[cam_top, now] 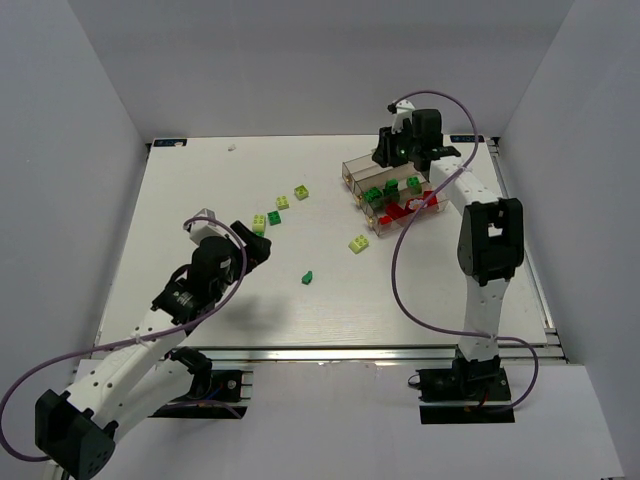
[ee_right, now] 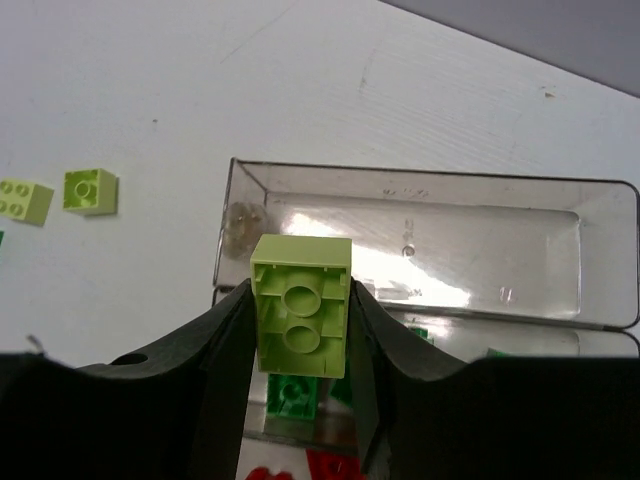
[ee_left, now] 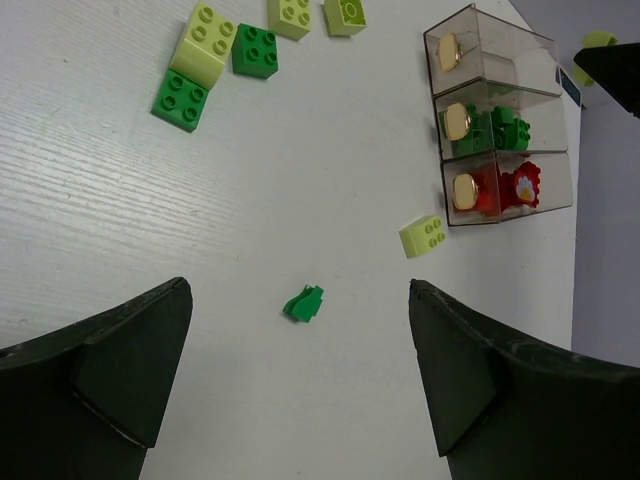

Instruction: Sort the legos into containers by color

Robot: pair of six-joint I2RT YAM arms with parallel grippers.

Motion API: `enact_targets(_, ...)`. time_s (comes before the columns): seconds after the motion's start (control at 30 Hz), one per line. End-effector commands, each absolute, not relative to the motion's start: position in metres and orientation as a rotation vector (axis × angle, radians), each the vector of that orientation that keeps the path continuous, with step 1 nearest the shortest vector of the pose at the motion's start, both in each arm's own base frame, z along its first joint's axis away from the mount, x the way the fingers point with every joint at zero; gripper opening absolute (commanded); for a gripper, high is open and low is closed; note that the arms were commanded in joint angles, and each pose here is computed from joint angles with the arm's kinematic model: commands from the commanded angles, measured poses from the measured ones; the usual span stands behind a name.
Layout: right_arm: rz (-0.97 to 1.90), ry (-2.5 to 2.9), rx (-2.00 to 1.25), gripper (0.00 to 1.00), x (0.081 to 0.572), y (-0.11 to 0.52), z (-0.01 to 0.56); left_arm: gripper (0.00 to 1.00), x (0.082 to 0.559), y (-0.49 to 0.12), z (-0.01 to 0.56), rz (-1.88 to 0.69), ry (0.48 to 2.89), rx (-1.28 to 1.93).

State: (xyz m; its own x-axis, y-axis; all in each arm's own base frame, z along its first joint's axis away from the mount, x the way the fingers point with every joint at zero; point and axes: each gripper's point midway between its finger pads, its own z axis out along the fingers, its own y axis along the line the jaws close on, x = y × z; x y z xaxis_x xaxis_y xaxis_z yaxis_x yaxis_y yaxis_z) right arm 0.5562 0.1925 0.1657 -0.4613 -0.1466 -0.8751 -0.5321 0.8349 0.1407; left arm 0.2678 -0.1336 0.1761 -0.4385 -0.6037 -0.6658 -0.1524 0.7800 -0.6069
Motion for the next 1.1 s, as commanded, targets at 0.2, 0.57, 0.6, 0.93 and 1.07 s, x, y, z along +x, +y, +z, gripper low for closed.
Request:
enact_targets(0.2,0.409,1.898,-0.463,0.03,0.612,0.192,0.182,0.98,0.271,-0.140,0.172,-0.590,2.006,-0.549)
enact_targets(0.57,0.343,1.951,-0.469,0.32,0.621,0.184,0.143,0.98,0.274,-0.162,0.173,-0.683,2.025,-0.468)
enact_targets(0.6,0.338,1.957,-0.470,0.36,0.622,0.184,0.138,0.98,0.276,-0.165,0.173,-0.692,2.028,-0.454)
enact_targets(0.93,0.315,1.918,-0.476,0.64,0.634,0.182,0.140,0.98,0.279,-0.196,0.162,-0.803,2.093,-0.344)
enact_targets(1.07,0.347,1.908,-0.487,0.70,0.631,0.182,0.150,0.98,0.283,-0.204,0.160,-0.810,2.101,-0.309)
